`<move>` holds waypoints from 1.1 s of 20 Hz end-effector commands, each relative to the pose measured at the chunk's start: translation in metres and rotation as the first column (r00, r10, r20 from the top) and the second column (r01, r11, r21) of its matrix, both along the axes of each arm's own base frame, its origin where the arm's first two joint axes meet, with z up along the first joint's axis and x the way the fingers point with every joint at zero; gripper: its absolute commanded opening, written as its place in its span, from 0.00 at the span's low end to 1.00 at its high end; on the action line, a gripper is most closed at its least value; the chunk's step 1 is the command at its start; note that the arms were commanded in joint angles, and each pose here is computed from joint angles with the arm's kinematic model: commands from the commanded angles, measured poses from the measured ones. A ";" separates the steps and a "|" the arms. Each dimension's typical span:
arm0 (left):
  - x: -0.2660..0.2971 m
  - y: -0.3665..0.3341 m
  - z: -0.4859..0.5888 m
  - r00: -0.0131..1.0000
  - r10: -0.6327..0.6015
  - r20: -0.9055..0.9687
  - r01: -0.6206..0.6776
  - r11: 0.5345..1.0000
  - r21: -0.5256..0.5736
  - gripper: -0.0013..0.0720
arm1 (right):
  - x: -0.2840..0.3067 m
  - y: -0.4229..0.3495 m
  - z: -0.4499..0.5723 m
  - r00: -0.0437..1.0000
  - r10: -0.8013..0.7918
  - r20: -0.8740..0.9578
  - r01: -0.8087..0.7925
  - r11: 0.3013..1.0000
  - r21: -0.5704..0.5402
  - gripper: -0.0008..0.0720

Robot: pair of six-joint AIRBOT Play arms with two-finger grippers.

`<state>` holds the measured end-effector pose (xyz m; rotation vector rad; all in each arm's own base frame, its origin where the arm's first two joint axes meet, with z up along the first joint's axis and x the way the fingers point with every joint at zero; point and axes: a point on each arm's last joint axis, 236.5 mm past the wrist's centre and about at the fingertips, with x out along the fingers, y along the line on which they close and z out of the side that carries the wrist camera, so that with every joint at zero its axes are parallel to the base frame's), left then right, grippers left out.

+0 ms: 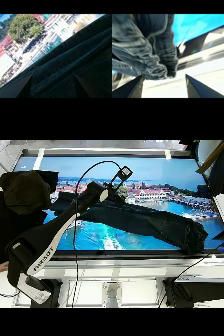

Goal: Fold the clothes and pants, and hang the long-sleeved shirts on hangers.

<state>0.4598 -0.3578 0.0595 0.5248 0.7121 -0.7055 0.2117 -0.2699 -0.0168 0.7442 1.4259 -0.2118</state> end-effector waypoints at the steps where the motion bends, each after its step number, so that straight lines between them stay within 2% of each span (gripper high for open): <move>1: -0.001 0.000 -0.001 1.000 0.000 -0.004 0.000 1.000 0.003 0.81 | 0.019 -0.025 0.030 0.995 -0.061 0.085 0.070 0.991 -0.114 0.80; 2: -0.001 0.000 -0.001 1.000 0.000 -0.004 0.000 1.000 0.003 0.81 | 0.023 -0.018 0.023 0.994 -0.062 0.095 0.069 0.995 -0.071 0.82; 3: -0.001 0.000 -0.001 1.000 0.000 -0.004 0.000 1.000 0.003 0.81 | 0.027 -0.010 0.013 0.993 -0.057 0.103 0.059 0.998 -0.021 0.87; 5: -0.001 0.000 -0.001 1.000 0.000 -0.004 0.000 1.000 0.004 0.81 | 0.032 -0.004 -0.008 0.993 -0.057 0.101 0.051 0.997 0.053 0.87; 7: -0.001 0.000 -0.001 1.000 0.000 -0.004 0.000 1.000 0.003 0.81 | 0.038 0.001 -0.031 0.993 -0.067 0.096 0.053 0.989 0.137 0.94; 11: -0.001 0.000 -0.001 1.000 0.000 -0.004 0.000 1.000 0.004 0.81 | 0.037 0.010 -0.075 0.997 -0.057 0.056 0.042 0.969 0.245 0.95; 16: -0.001 0.000 -0.001 1.000 0.000 -0.004 0.000 1.000 0.004 0.81 | 0.032 0.026 -0.091 0.998 0.003 0.059 -0.022 0.944 0.329 0.94; 22: -0.001 0.000 -0.001 1.000 0.000 -0.005 0.000 1.000 0.004 0.81 | 0.028 0.032 -0.085 0.997 0.036 0.064 -0.057 0.933 0.355 0.94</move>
